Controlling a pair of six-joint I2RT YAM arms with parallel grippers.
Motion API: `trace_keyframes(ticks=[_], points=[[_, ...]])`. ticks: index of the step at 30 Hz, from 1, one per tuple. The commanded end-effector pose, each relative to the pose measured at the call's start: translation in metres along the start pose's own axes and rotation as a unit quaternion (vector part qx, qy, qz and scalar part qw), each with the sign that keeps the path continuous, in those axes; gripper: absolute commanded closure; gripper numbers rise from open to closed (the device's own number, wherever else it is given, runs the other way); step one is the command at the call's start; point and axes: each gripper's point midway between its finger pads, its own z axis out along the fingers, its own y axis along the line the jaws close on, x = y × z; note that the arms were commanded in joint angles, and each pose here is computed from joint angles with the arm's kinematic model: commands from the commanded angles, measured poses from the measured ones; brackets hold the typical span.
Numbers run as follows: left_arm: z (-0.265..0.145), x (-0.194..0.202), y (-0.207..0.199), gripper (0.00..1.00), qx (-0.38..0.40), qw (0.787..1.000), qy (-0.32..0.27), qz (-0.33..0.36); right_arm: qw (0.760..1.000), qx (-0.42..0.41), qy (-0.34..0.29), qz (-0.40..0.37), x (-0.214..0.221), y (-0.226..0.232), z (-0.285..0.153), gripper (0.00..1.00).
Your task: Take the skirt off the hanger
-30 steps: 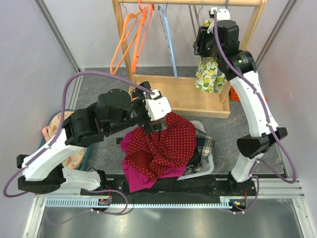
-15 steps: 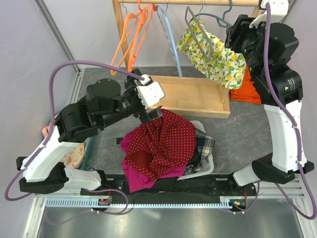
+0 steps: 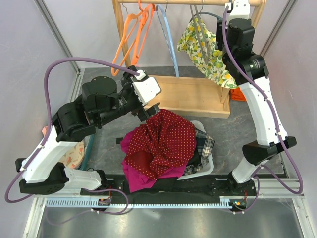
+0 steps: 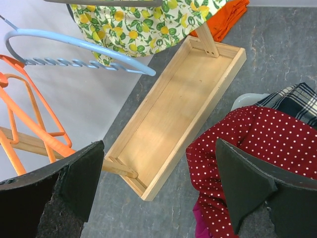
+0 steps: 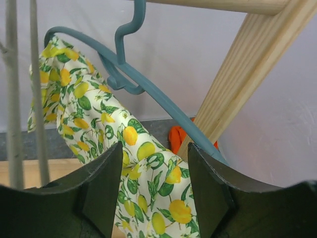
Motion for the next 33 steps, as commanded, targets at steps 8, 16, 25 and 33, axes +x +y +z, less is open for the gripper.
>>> trace_keyframes(ticks=[8, 16, 25, 33], points=[[-0.002, 0.002, 0.005, 0.01, -0.001, 0.999, -0.009, -0.035, 0.992, -0.028, -0.106, 0.068, -0.053, -0.018, -0.039, 0.39], [-0.004, 0.003, 0.006, 0.01, -0.002, 0.999, -0.009, -0.038, 0.991, 0.001, -0.120, 0.060, -0.052, -0.028, -0.035, 0.39], [-0.007, 0.004, 0.010, 0.01, -0.008, 0.999, -0.010, -0.039, 0.998, -0.015, -0.048, 0.034, -0.016, -0.002, 0.002, 0.39], [-0.009, 0.004, 0.012, 0.00, -0.010, 0.999, -0.011, -0.040, 0.998, -0.026, -0.033, 0.044, -0.012, 0.000, -0.002, 0.46]])
